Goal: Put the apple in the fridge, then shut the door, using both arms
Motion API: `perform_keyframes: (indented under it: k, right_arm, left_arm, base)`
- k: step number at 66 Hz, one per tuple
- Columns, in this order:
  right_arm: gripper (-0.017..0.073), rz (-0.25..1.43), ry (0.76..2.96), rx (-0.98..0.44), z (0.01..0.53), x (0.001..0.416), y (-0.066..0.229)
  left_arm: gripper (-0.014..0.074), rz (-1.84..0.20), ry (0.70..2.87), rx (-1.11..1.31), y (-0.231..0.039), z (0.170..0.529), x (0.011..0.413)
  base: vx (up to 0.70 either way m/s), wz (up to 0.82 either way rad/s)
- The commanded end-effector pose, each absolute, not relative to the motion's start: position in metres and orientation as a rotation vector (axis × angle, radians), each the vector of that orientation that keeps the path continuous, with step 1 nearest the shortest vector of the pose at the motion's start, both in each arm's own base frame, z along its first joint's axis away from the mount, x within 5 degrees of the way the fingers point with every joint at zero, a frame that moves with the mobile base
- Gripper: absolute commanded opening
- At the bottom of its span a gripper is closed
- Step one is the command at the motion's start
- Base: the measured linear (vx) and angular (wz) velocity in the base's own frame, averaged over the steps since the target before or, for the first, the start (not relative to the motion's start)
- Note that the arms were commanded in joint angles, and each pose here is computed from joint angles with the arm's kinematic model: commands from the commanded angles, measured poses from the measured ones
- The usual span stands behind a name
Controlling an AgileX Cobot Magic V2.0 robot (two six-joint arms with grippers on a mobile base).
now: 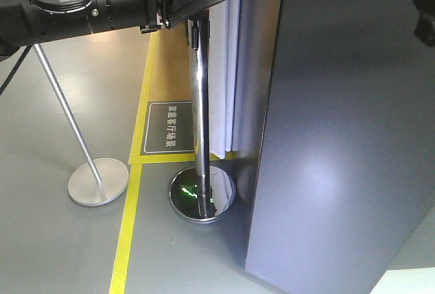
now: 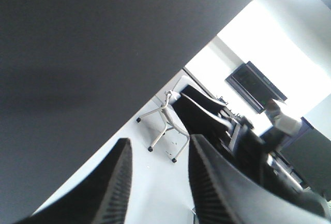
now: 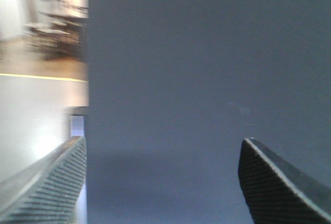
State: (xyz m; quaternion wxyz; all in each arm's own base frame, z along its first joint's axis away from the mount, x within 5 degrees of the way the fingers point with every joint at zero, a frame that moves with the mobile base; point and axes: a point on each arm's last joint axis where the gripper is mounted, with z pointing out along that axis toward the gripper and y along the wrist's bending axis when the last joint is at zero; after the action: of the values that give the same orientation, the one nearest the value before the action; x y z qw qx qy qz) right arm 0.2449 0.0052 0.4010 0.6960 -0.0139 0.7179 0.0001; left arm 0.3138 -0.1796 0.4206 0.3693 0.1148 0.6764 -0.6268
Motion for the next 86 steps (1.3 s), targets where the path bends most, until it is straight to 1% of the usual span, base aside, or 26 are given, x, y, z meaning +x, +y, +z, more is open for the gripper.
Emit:
perform_keyframes:
  k: [1,20,34,52,71,86]
  right_arm:
    - [0.058,-0.047,1.52,0.002,0.419,0.256,-0.002]
    - [0.058,-0.074,1.553,-0.027,0.418,0.303,-0.002]
    - [0.058,-0.084,1.552,-0.018,0.415,0.326,-0.002]
    - [0.058,-0.096,1.549,-0.003,0.415,0.347,-0.007]
    - [0.0566,-0.126,1.569,0.07,0.409,0.36,-0.031]
    - [0.0552,-0.138,1.603,0.072,0.397,0.369,-0.036]
  left_arm:
    - [0.0265,-1.669,1.606,0.286,-0.175,0.453,0.3]
    - [0.0265,-1.663,1.602,0.293,-0.175,0.453,0.3]
    - [0.0265,-1.66,1.603,0.289,-0.175,0.452,0.301]
    - [0.0265,-1.656,1.603,0.283,-0.175,0.452,0.301]
    - [0.0265,-1.653,1.603,0.278,-0.175,0.452,0.302]
    - [0.0265,-1.652,1.603,0.275,-0.174,0.452,0.302]
  base:
    - [0.0,0.0]
    - [0.0,0.0]
    - [0.0,0.0]
    - [0.0,0.0]
    - [0.0,0.0]
    - [0.0,0.0]
